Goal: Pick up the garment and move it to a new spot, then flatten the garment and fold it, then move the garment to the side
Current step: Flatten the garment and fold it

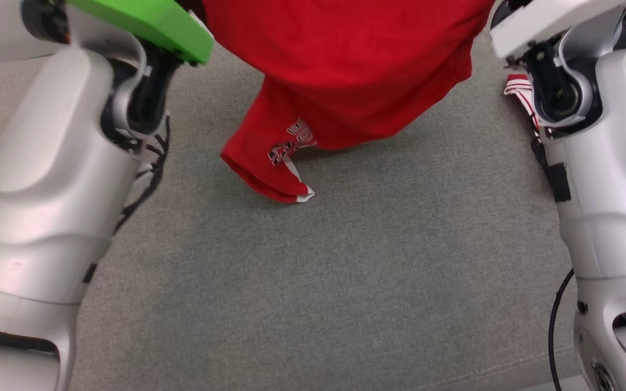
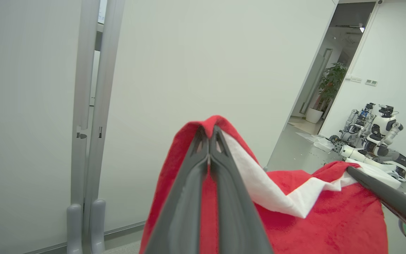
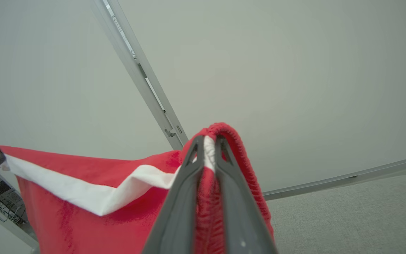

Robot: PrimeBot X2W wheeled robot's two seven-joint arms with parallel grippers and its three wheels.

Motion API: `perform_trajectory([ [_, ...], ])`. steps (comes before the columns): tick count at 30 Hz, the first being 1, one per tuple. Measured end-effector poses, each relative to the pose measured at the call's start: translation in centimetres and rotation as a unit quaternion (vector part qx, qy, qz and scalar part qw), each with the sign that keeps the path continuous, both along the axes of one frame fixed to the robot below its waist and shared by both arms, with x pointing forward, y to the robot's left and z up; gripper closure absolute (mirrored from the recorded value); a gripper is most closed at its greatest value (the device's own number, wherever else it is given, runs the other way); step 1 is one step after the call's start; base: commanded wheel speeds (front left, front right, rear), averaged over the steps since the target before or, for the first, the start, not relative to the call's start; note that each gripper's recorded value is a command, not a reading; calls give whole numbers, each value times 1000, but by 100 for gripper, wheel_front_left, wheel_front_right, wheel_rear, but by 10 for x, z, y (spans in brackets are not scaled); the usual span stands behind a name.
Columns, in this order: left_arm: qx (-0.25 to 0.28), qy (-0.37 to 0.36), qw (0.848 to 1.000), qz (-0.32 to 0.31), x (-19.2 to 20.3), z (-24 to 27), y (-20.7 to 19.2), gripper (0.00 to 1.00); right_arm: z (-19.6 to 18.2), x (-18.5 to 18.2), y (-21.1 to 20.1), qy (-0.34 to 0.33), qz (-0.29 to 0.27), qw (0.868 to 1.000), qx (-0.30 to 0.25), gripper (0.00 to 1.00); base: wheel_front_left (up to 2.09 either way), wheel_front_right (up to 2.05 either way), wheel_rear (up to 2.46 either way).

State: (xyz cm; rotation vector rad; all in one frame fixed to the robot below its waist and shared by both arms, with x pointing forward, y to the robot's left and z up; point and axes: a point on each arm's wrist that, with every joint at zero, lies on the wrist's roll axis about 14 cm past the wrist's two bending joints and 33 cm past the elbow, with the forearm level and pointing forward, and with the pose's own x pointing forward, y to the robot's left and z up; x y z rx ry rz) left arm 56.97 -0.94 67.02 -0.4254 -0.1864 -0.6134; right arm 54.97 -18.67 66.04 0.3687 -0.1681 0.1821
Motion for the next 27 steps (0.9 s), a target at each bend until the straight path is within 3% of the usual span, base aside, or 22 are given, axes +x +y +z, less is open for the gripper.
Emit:
perform_trajectory([
  [4,-29,-37,999,24,25,15,21,100,16,23,0,-33,-8,999,35,100,0,0,0],
  [13,-94,-146,983,50,48,55,49,100,58,51,10,-179,-33,983,21,100,0,0,0],
  [15,-104,-151,982,45,46,52,49,100,43,57,15,-163,-29,986,10,100,0,0,0],
  [20,-70,-46,995,53,44,-45,51,100,-58,63,35,-38,-2,999,-24,100,0,0,0],
  [23,-82,7,995,57,33,-80,55,100,-100,56,38,21,12,999,-24,100,0,0,0],
  [27,-88,87,992,10,-8,-126,37,100,-150,27,48,105,43,993,-15,100,0,0,0],
])
